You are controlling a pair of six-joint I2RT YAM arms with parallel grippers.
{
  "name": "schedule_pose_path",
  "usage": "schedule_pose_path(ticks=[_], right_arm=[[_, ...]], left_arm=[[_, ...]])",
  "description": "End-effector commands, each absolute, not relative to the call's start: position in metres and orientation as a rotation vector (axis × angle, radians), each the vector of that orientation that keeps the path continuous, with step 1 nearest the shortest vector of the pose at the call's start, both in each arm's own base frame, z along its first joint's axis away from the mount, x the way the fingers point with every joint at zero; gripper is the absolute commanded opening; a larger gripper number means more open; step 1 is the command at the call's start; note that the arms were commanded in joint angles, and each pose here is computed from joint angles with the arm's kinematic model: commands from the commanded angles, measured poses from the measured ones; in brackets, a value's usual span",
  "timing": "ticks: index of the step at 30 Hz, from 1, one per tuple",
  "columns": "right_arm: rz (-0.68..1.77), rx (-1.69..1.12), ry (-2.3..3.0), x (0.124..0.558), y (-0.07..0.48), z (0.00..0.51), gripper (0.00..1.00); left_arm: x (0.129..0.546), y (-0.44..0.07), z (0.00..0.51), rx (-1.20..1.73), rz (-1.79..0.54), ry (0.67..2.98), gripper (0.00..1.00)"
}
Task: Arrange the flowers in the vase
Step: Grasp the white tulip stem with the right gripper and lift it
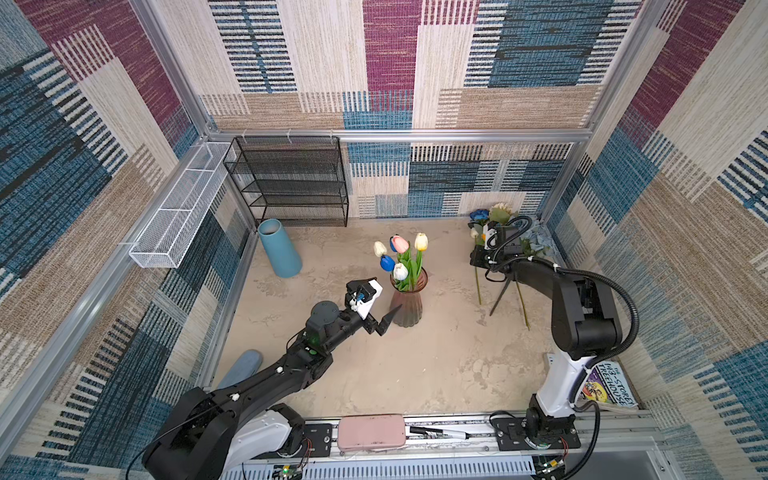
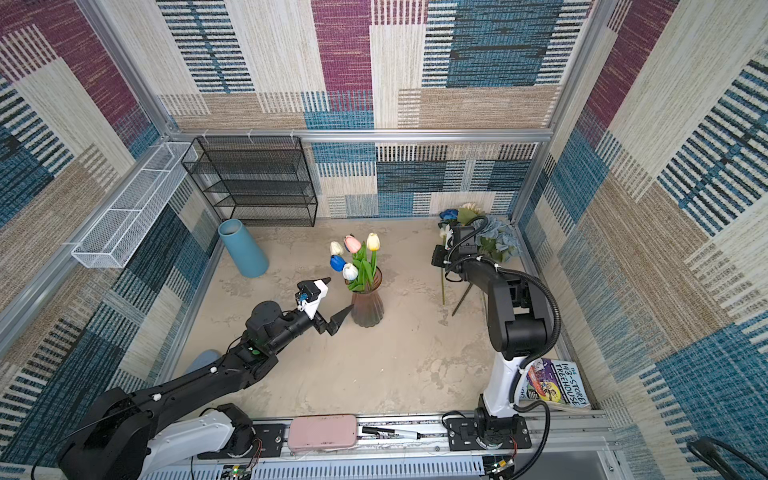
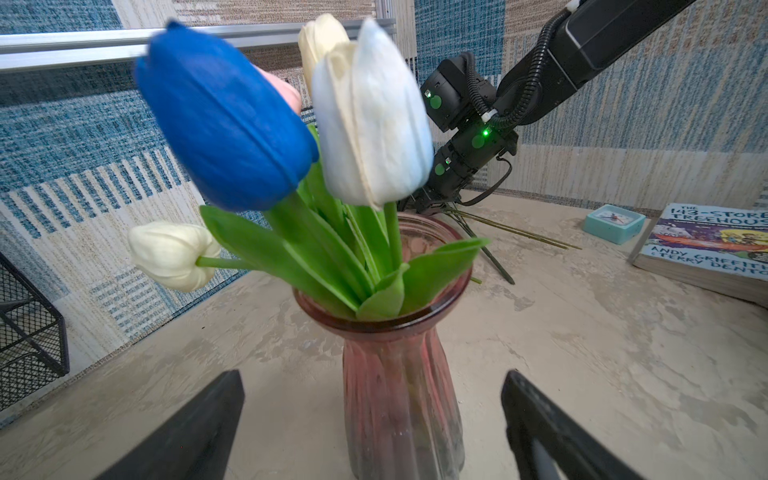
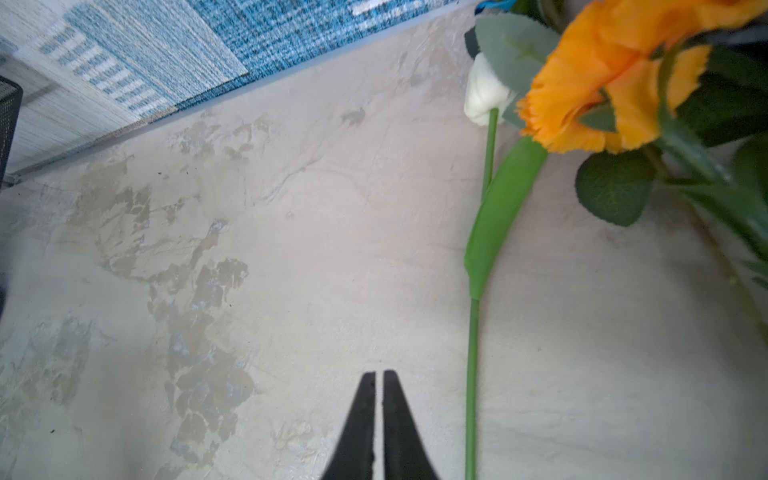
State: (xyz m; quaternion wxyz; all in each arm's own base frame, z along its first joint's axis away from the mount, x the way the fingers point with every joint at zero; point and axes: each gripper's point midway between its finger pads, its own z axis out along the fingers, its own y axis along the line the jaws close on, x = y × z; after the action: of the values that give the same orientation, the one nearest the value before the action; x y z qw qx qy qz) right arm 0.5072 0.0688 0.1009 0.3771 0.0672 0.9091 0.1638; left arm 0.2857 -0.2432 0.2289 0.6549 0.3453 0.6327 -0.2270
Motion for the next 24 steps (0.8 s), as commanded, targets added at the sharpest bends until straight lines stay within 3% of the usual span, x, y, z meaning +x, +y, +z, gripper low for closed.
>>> schedule_pose_path(ticks=[1, 3, 7, 17, 21, 24], right_arm=[[0.227, 0.258, 2.343, 0.519, 0.042, 0.097, 0.35], [0.158, 0.264, 2.404, 0.522, 0.035, 0.082, 0.43], [0.099, 0.270, 2.482, 0.522, 0.029, 0.057, 0.47], [0.020, 0.260, 2.573, 0.527, 0.031, 0.026, 0.47], [-0.079, 0.268, 2.627, 0.526, 0.027, 0.011, 0.35], [-0.093, 0.253, 2.654, 0.522, 0.031, 0.002, 0.11]], left_arm=[[0.285, -0.242, 0.239, 0.743, -0.541, 1.412, 0.99], [0.284, -0.242, 0.237, 0.749, -0.540, 1.414, 0.99], [0.282, -0.243, 0.239, 0.755, -0.548, 1.412, 0.99], [0.282, -0.242, 0.235, 0.752, -0.551, 1.418, 0.99], [0.282, -0.243, 0.236, 0.754, -0.555, 1.414, 0.99], [0.282, -0.243, 0.237, 0.759, -0.548, 1.413, 0.99]])
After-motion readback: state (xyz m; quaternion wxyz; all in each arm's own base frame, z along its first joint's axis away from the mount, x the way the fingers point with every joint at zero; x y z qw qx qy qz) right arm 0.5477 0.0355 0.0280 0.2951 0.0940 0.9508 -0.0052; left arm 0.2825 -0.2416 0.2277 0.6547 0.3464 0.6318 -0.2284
